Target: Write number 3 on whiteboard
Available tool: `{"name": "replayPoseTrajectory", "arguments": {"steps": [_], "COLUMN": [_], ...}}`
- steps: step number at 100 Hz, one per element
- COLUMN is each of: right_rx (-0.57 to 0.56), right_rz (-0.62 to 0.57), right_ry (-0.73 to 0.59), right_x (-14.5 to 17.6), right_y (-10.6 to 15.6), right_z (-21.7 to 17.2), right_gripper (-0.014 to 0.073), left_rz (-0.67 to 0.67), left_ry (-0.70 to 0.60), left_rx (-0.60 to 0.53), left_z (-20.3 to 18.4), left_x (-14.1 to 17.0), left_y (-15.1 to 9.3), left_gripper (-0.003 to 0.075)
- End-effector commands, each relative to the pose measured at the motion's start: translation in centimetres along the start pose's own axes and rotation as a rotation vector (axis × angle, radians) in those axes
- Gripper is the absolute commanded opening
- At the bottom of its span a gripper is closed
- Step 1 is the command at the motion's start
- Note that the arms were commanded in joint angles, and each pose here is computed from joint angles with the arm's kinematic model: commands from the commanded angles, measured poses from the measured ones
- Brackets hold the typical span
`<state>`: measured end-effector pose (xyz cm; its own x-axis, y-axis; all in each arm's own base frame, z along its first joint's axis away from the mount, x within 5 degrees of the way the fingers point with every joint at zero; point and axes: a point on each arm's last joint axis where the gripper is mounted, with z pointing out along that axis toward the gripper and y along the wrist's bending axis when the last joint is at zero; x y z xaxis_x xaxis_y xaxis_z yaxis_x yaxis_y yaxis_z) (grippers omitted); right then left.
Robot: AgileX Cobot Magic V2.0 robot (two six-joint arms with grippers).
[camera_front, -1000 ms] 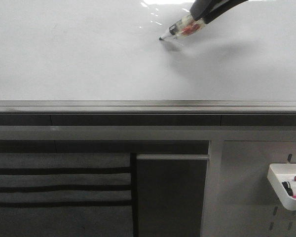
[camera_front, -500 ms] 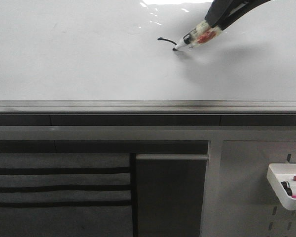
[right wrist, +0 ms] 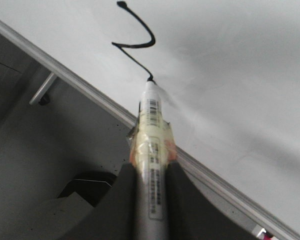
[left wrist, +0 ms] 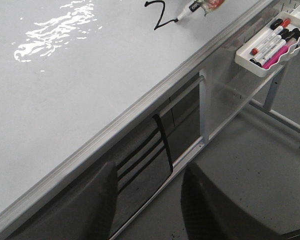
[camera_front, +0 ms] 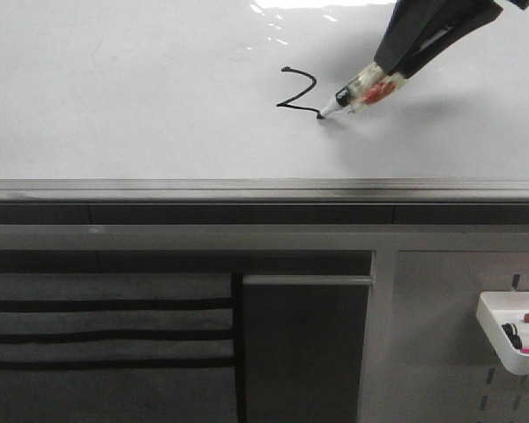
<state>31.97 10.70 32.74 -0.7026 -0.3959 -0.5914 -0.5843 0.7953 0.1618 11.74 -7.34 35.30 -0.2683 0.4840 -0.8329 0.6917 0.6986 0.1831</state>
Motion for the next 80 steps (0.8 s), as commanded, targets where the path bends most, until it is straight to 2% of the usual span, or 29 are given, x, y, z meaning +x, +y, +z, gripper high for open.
{"name": "replayPoseTrajectory", "arguments": {"steps": [1,10,19,22,26,35,41,55,64,80], "right_rx": [0.004,0.013,-0.008,-0.032,-0.085,-0.232,-0.280,-0.293,-0.306,-0.342], "right_rz": [-0.015,-0.042,-0.069,-0.087,-0.177,-0.288,-0.353,-0.510,-0.574,-0.764], "right_ry": [-0.104,-0.161,-0.180,-0.153,-0.122,-0.138,-0.164,-0.173,-0.173,-0.170], "right_x": [-0.9,-1.9,-2.9,-2.8,-2.5,-1.4,-0.2,2.5,3.0,3.5], "right_y": [1.2,2.1,3.1,3.5,4.4,6.5,7.5,9.0,9.6,10.2], "right_z": [-0.3,0.9,0.2,-0.4,-1.4,-3.3,-4.2,-5.1,-5.5,-5.6], "right_gripper": [-0.0057,-0.0057,-0.0057,-0.0057,-0.0057,-0.0057,-0.0057,-0.0057,-0.0057,-0.0057], "left_rz": [-0.014,-0.012,-0.009,-0.004,-0.002,0.026,0.074,0.180,0.196,0.305], "left_ry": [-0.100,-0.113,-0.118,-0.116,-0.110,-0.096,-0.069,0.031,0.084,0.115], "left_rx": [-0.045,-0.056,-0.063,-0.066,-0.063,-0.053,-0.013,0.133,0.210,0.332], "left_z": [-0.6,-0.7,-0.7,-0.7,-0.7,-0.4,0.1,2.2,4.1,7.6], "left_x": [-1.4,-1.5,-1.5,-1.5,-1.4,-1.4,-1.4,-2.2,-3.0,-4.7], "left_y": [0.5,0.5,0.6,0.6,0.6,0.5,0.3,-0.4,-0.8,-2.0], "left_gripper": [0.0284,0.0284,0.0284,0.0284,0.0284,0.0284,0.0284,0.0284,0.0284,0.0284]}}
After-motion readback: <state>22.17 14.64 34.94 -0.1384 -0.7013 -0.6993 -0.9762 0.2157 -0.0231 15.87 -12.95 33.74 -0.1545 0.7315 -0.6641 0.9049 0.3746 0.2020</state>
